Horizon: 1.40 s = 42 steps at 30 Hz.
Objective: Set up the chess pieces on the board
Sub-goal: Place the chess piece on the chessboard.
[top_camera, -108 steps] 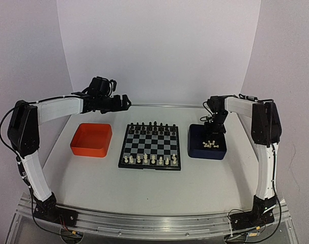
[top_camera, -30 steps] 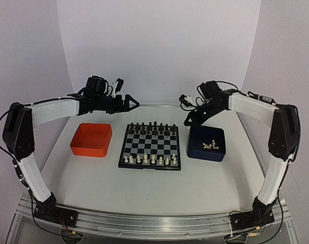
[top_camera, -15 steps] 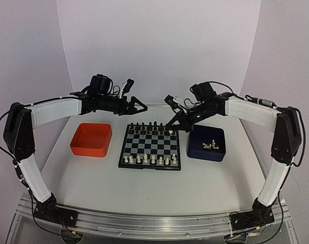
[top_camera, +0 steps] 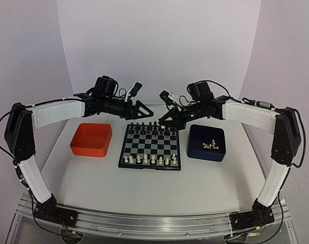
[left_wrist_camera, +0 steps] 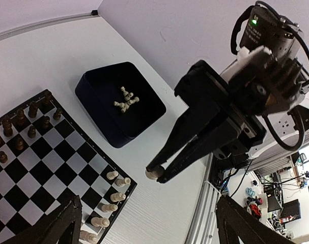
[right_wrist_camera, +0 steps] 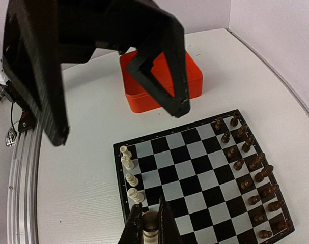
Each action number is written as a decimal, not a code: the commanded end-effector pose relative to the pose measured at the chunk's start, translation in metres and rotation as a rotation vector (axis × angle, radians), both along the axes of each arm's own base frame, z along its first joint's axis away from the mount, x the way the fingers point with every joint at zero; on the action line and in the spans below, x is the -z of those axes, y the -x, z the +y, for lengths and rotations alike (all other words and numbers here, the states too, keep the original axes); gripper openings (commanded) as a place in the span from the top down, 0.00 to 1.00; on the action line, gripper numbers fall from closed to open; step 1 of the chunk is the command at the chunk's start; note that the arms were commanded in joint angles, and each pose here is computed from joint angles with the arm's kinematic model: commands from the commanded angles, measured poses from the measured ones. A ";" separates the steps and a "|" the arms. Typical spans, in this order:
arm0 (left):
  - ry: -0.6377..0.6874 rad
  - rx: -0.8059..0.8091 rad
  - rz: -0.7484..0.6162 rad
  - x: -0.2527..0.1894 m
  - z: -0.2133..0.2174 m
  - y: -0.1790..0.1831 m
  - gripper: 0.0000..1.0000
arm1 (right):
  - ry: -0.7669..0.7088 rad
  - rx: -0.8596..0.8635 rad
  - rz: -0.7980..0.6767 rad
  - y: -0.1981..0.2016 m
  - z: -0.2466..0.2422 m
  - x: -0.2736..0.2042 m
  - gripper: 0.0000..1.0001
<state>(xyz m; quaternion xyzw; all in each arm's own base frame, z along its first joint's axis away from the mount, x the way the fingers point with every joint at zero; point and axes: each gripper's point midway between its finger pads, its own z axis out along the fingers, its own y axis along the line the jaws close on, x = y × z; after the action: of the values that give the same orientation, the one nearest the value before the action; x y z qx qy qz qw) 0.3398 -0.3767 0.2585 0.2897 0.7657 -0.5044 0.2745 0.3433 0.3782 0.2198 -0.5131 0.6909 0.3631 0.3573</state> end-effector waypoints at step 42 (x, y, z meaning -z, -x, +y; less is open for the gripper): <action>0.163 0.083 -0.092 -0.026 -0.021 0.024 0.97 | -0.371 0.196 0.550 -0.001 0.043 -0.078 1.00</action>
<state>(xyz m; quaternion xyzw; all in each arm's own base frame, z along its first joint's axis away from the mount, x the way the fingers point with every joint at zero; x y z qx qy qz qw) 0.3185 -0.3951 0.2702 0.3064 0.7175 -0.5529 0.2926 0.3523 0.4135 0.2720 -0.2375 0.7555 0.5479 0.2694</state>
